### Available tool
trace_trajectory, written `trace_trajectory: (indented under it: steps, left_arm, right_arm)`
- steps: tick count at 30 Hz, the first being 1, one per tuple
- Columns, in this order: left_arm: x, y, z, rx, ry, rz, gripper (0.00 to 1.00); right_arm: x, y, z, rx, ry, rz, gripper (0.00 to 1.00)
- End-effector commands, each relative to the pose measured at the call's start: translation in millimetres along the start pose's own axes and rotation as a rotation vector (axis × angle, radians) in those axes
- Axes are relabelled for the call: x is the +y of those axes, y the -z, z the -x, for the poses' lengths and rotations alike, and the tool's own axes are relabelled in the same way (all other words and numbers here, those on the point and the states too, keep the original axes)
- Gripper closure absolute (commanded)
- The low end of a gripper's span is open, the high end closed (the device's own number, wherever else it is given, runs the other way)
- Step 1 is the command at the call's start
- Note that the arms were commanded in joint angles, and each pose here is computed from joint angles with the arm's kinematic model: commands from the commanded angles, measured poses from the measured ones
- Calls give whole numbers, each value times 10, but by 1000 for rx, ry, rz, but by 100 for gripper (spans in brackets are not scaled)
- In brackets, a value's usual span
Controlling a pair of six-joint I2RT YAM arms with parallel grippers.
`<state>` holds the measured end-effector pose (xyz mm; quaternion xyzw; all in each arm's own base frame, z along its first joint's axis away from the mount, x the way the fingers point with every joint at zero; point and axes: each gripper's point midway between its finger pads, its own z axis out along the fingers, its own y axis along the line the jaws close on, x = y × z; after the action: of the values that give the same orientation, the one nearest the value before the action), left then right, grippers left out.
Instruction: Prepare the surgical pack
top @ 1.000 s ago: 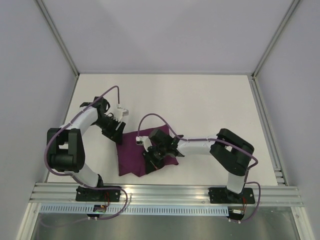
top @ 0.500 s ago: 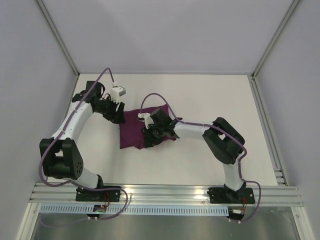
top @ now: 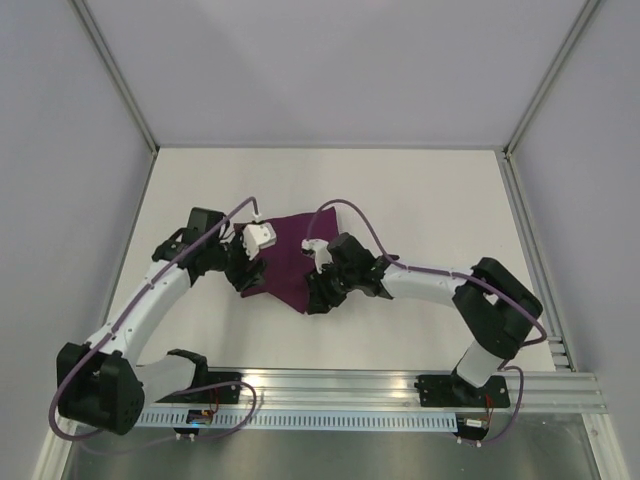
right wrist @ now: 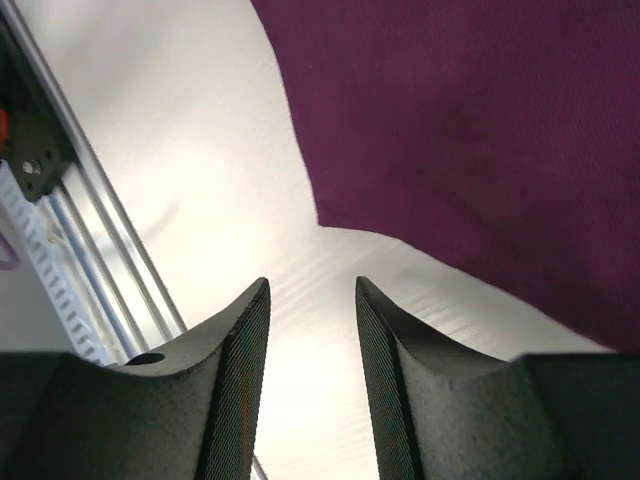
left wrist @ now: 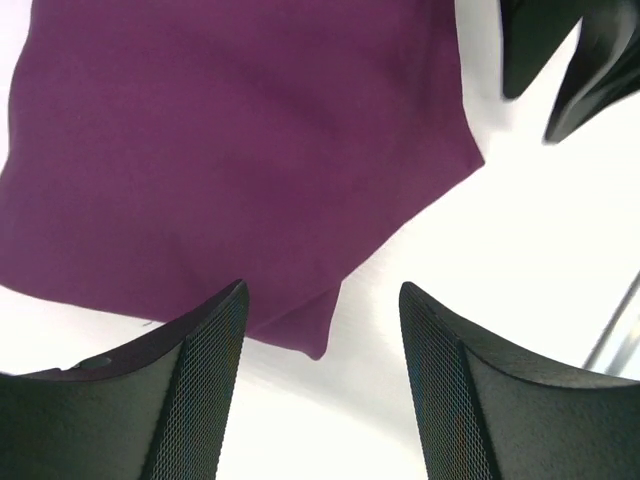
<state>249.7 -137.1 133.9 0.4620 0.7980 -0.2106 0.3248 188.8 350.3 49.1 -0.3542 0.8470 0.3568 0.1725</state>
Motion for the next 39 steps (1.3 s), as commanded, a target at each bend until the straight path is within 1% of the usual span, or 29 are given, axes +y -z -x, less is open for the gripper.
trace_trajectory:
  steps: [1,2,3,4,6,7,8,11,13,14,15,19,22,25,28,31,32,34,35,37,38,39]
  left_arm:
    - [137,51,134,-107,-298,125,29]
    - [120,57,160,-129,-337,127,27]
    - [105,32,140,-127,-348,120,25]
    - [49,-24,115,-120,-367,102,21]
    - [16,-88,88,-104,-437,104,20]
    - [-47,-141,39,-92,-463,88,20]
    - [-136,-187,50,-90,-502,68,20]
    - [-143,-264,-29,-63,-570,101,20]
    - [-95,-315,-165,-36,-612,139,21]
    - [-60,-323,-157,-35,-644,168,21]
    - [-65,-361,-245,-17,-660,168,21]
    - [17,-360,-247,8,-674,228,21]
    - [-7,-406,-301,27,-705,215,23]
    - [16,-481,-387,58,-701,208,25]
    - [48,-494,-391,61,-696,224,32]
    - [19,-514,-396,60,-694,211,41]
    - [20,-509,-387,61,-691,213,47]
    - [7,-492,-368,59,-683,211,53]
    - [-12,-476,-340,52,-670,204,59]
    - [-42,-459,-306,39,-658,193,64]
    - [-71,-446,-272,28,-652,180,70]
    - [-86,-440,-254,21,-640,174,74]
  right_arm:
    - [134,129,162,-130,-56,24,58]
    - [143,137,261,-186,-65,28,59]
    - [179,155,277,-208,-119,37,60]
    - [180,156,294,-227,-142,42,64]
    - [200,151,374,-283,-179,60,68]
    - [227,156,420,-303,-224,70,71]
    - [214,162,503,-344,-235,69,75]
    - [166,144,634,-406,-300,55,84]
    - [113,103,658,-426,-341,39,89]
    - [96,76,677,-436,-374,44,90]
    - [77,57,679,-440,-389,41,91]
    - [25,-43,701,-454,-440,43,93]
    - [-12,-109,715,-462,-464,49,94]
    - [-27,-176,708,-465,-477,58,94]
    - [7,-217,685,-459,-475,64,95]
    - [-6,-241,659,-457,-484,55,95]
    - [0,-248,652,-457,-486,55,96]
    - [-1,-269,632,-452,-490,54,96]
    - [-6,-279,629,-451,-491,53,96]
    - [1,-290,629,-452,-496,60,96]
    - [-5,-300,622,-452,-499,60,96]
    - [1,-308,617,-450,-501,63,96]
